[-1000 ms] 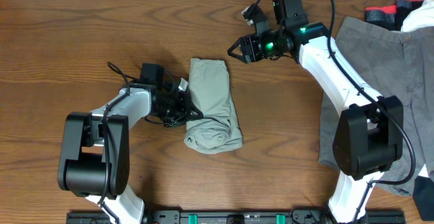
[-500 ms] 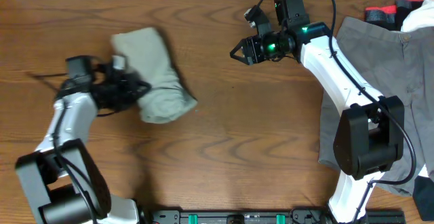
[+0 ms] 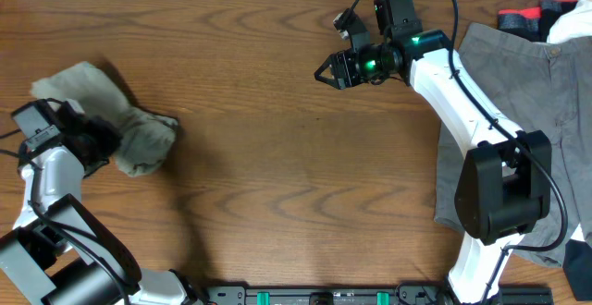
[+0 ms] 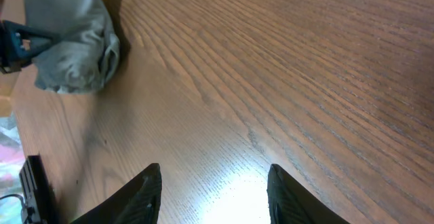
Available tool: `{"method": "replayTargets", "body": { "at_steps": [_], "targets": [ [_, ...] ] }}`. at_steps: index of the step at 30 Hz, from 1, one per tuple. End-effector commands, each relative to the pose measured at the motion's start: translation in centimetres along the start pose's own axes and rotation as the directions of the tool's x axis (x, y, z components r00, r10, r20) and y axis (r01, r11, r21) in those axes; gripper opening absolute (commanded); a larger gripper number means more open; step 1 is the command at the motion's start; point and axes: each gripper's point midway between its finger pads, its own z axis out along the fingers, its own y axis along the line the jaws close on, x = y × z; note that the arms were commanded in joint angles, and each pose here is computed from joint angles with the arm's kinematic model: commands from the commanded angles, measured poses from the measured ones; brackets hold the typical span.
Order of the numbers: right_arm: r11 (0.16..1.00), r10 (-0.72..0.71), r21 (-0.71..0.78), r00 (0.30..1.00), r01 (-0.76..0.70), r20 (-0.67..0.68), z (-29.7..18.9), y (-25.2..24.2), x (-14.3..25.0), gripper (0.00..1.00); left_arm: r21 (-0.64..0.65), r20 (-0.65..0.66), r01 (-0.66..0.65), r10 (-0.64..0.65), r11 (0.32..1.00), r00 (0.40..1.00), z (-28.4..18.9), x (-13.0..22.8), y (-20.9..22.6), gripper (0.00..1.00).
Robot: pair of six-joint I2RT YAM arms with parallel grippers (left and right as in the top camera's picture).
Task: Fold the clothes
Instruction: 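Grasp the rolled khaki shorts with the left gripper and move them left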
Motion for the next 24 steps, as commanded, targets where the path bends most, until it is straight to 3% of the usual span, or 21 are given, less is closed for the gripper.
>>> {"method": "replayTargets", "body": {
  "at_steps": [1, 6, 12, 18, 21, 24],
  "targets": [
    [1.000, -0.022, 0.006, 1.000, 0.022, 0.007, -0.4, 0.0, -0.2, 0.48, -0.054, 0.058, -0.042, 0.045, 0.998, 0.997, -0.5, -1.6, 0.7, 0.08],
    [1.000, -0.020, 0.007, 1.000, 0.020, 0.003, -0.4, 0.0, -0.1, 0.47, -0.060, 0.059, -0.034, 0.037, 0.998, 0.998, -0.5, -1.6, 0.8, 0.07],
    [0.999, -0.022, 0.039, 1.000, 0.022, 0.006, -0.4, -0.6, -0.2, 0.48, 0.195, 0.074, -0.046, 0.032, 0.980, 0.997, -0.6, -2.2, -4.3, 0.06],
    [0.999, -0.017, 0.039, 1.000, 0.017, 0.000, -0.4, -0.6, 0.0, 0.48, 0.441, 0.112, -0.172, 0.136, 0.881, 0.984, -1.7, -2.1, -10.8, 0.06],
    [0.999, -0.018, 0.040, 1.000, 0.018, 0.001, -0.4, -0.6, 0.0, 0.48, 0.571, 0.155, -0.264, 0.214, 0.777, 0.964, -2.9, -1.5, -14.6, 0.06],
    [0.999, -0.017, 0.040, 1.000, 0.017, 0.000, -0.4, -0.6, 0.0, 0.48, 0.570, 0.180, -0.294, 0.233, 0.767, 0.956, -2.9, -1.6, -15.4, 0.06]
  ]
}}
